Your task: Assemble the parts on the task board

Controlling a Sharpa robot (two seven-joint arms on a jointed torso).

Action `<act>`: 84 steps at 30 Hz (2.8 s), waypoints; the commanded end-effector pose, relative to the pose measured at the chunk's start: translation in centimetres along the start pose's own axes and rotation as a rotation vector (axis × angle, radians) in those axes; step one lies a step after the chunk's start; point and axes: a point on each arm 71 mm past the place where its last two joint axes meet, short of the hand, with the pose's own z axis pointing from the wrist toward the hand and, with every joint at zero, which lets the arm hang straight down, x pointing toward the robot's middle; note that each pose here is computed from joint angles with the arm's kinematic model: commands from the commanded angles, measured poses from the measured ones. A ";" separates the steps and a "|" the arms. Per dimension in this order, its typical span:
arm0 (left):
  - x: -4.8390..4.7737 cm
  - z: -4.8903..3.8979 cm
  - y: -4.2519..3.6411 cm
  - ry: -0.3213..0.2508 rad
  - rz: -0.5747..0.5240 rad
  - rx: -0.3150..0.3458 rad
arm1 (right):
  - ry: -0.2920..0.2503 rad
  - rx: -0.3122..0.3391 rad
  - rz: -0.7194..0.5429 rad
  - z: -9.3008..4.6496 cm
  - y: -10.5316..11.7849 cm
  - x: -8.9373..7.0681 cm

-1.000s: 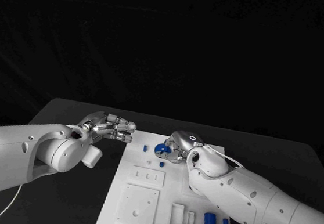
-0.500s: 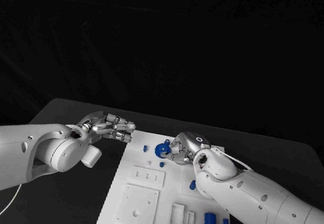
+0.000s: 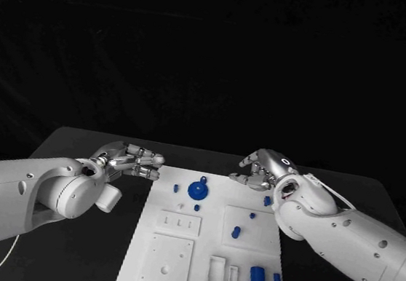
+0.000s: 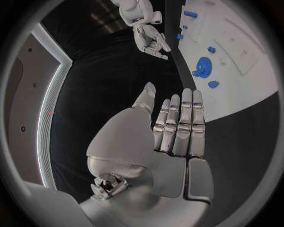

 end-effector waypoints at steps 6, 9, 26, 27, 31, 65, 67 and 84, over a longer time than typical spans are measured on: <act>0.18 0.05 -0.19 0.006 -0.004 0.015 | 0.095 -0.033 0.196 -0.7 -5.2 -1.2; 0.09 0.04 -0.14 0.005 -0.004 0.014 | 0.103 -0.044 0.239 -0.9 -7.2 -1.7; -0.06 0.21 0.28 0.006 -0.005 0.004 | 0.201 -0.043 0.238 -1.8 -10.4 0.3; -0.07 0.23 0.30 0.006 -0.006 0.004 | 0.207 -0.041 0.239 -1.8 -10.5 0.5; -0.13 0.25 0.39 0.007 -0.006 0.001 | 0.231 -0.030 0.244 -2.1 -10.8 1.4; -0.49 0.17 0.57 -0.001 -0.002 -0.011 | 0.258 -0.021 0.246 -2.2 -10.6 3.7; -0.49 0.17 0.58 -0.001 -0.002 -0.012 | 0.256 -0.021 0.246 -2.1 -10.5 3.8; -0.50 0.16 0.61 0.001 0.000 -0.016 | 0.230 -0.015 0.241 -2.1 -10.5 3.8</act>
